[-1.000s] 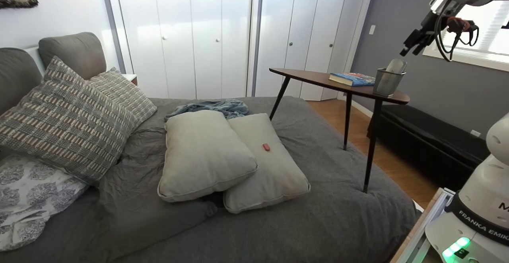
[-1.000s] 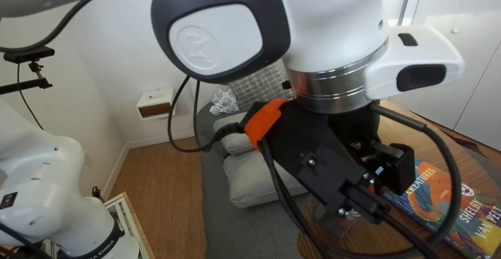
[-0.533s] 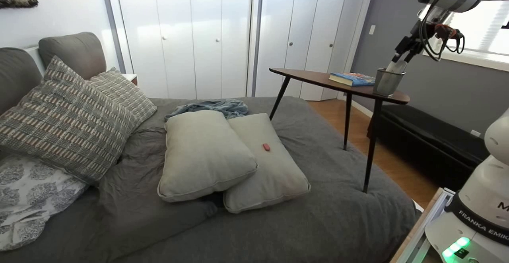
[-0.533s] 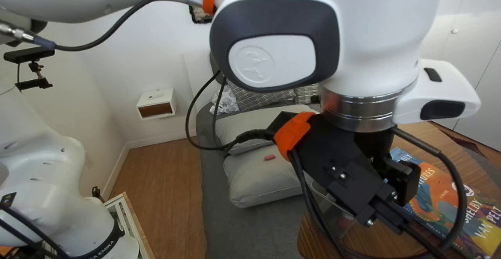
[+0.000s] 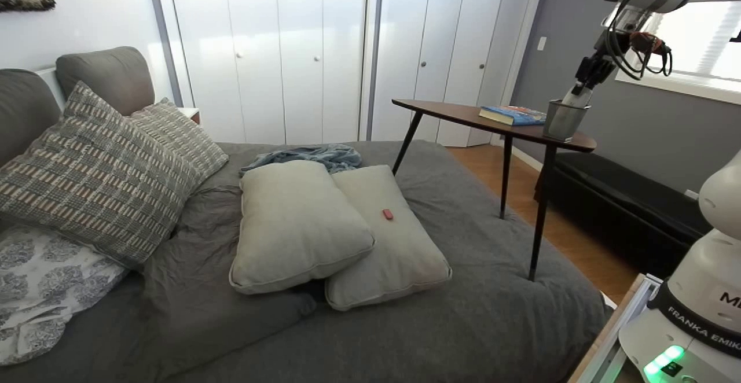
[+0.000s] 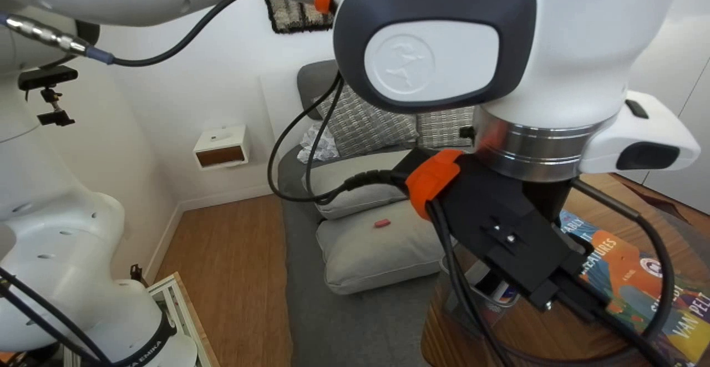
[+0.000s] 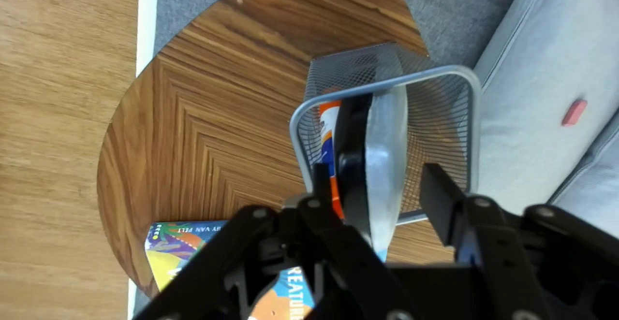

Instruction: Pick up the glasses case and put it on the left gray pillow

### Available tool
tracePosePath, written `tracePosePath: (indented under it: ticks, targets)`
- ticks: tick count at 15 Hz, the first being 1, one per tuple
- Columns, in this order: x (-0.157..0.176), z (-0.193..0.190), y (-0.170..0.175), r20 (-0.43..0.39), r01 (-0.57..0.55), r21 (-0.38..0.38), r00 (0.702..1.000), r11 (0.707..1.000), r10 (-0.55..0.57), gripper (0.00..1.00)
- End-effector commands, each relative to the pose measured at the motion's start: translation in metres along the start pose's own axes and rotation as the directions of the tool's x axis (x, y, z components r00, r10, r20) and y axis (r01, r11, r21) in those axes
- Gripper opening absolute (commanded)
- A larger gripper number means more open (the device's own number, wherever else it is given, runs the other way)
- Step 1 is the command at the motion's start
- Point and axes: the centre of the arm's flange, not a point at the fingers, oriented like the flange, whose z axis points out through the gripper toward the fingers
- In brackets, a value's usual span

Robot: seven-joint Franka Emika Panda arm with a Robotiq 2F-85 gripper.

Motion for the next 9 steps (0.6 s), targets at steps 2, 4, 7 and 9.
tracePosePath:
  ticks: [2, 4, 7, 9]
  targets:
    - [0.007, -0.011, 0.002, 0.013, 0.025, 0.046, 1.0, 0.999, -0.026, 0.16]
    - [0.007, -0.014, 0.0, 0.017, 0.03, 0.048, 0.999, 0.998, -0.031, 0.09]
    - [0.007, -0.023, -0.003, 0.012, 0.033, 0.039, 0.999, 0.999, -0.033, 0.09]
    - [0.005, -0.04, -0.006, 0.002, 0.04, -0.004, 0.999, 0.999, -0.04, 0.09]
